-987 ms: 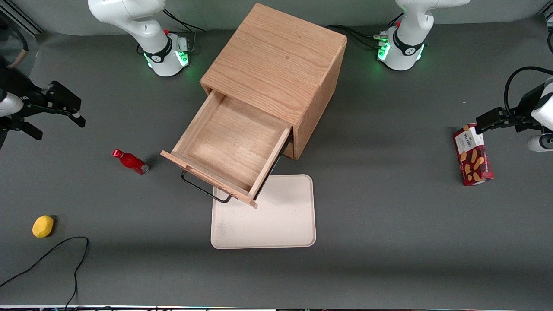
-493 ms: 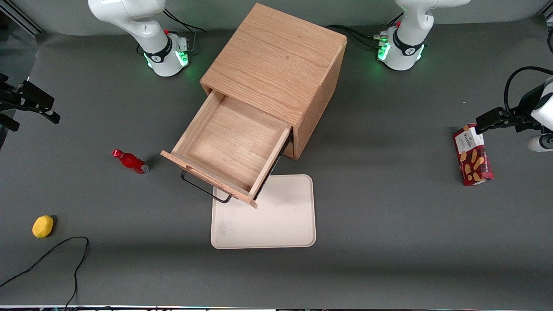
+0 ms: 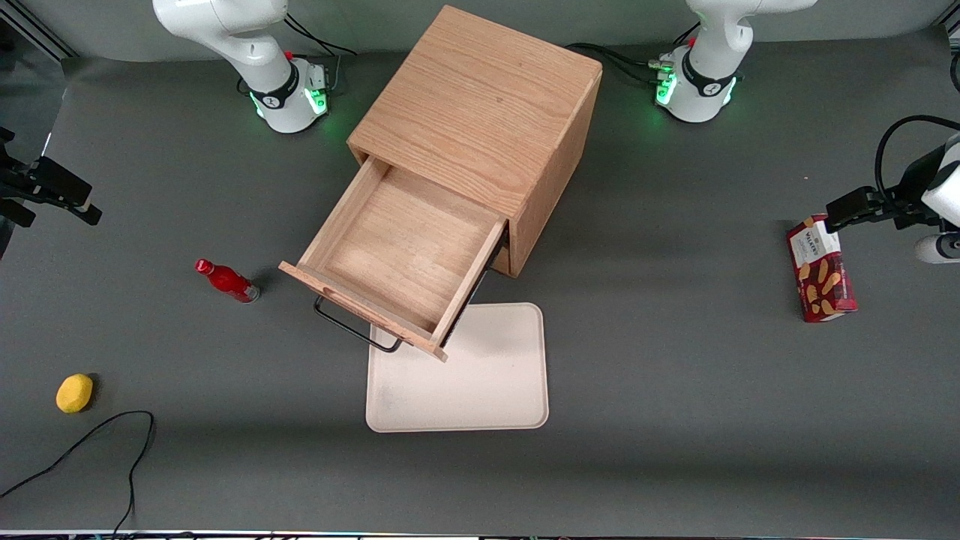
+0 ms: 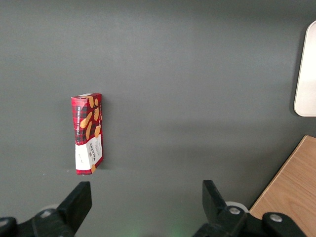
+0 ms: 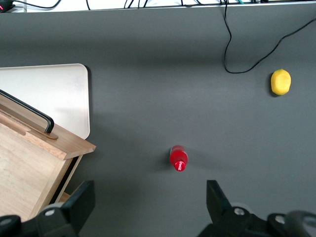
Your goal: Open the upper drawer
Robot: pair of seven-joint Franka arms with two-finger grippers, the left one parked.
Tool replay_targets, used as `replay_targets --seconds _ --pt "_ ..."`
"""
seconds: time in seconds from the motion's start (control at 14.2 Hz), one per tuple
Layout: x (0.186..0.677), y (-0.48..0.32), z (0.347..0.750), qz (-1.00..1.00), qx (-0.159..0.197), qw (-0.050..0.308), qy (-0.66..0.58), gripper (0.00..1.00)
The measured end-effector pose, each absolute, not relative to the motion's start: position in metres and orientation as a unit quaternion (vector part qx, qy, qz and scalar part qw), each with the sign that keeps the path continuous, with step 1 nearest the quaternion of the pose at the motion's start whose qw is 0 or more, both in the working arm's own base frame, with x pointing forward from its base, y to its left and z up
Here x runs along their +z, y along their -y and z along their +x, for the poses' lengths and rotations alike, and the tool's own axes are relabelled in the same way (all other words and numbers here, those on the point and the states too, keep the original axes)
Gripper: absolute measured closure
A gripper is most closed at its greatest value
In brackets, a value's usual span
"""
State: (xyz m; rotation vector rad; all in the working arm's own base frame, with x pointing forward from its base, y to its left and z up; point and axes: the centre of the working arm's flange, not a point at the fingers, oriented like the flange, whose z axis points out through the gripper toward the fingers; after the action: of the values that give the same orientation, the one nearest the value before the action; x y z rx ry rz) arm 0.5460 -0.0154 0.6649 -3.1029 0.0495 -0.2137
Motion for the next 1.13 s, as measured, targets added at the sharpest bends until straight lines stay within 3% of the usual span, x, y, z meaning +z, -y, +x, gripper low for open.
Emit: replay_targets --seconds 1.13 --pt "0.644 0.013 0.561 -0.998 -0.063 0.014 -0.024 0.00"
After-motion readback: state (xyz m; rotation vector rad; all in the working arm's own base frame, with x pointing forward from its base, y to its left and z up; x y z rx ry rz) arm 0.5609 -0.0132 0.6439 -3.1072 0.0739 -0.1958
